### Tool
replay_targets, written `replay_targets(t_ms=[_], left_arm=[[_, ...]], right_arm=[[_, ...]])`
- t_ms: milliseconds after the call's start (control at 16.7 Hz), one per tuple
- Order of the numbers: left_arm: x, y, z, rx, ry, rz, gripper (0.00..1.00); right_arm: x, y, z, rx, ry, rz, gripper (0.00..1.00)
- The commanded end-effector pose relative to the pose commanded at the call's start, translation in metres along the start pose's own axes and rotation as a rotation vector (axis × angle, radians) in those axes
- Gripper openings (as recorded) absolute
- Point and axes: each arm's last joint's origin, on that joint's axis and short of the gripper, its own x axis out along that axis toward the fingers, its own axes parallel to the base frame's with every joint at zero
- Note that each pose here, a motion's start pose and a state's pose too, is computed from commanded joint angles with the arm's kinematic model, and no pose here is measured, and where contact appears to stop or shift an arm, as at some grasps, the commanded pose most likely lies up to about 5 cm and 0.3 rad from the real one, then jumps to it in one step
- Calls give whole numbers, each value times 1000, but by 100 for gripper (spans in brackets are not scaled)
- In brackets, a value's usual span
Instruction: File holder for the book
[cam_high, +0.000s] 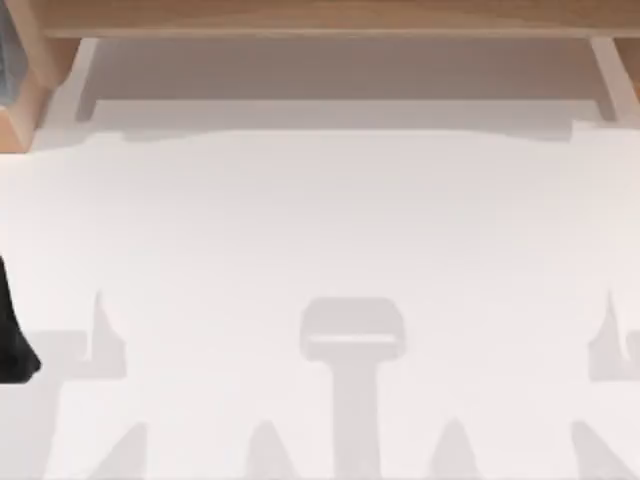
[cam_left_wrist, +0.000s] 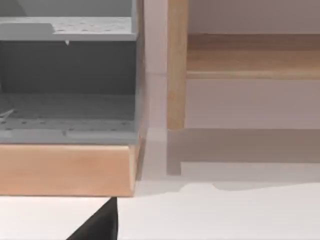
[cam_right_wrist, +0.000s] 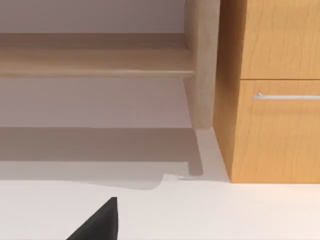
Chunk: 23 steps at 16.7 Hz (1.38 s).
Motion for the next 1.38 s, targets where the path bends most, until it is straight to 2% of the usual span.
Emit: replay_targets(t_ms=[180, 360, 540, 720, 900, 1080, 1200, 1380], left_arm=[[0, 0, 3, 0, 1, 0, 100], [1, -2, 27, -1, 5, -2, 100], [9, -7, 75, -2, 8, -5, 100], [33, -16, 138, -3, 8, -8, 100], [76, -34, 202, -5, 6, -11, 100], [133, -65, 254, -7, 3, -13, 100], [174, -93, 275, -8, 2, -14, 100], [230, -141, 288, -8, 1, -16, 100]], right_arm=[[0, 0, 0, 0, 0, 0, 100], [0, 0, 0, 0, 0, 0, 100], [0, 0, 0, 0, 0, 0, 100], [0, 0, 0, 0, 0, 0, 100], [0, 0, 0, 0, 0, 0, 100], [0, 0, 0, 0, 0, 0, 100], [0, 0, 0, 0, 0, 0, 100], [0, 0, 0, 0, 0, 0, 100]])
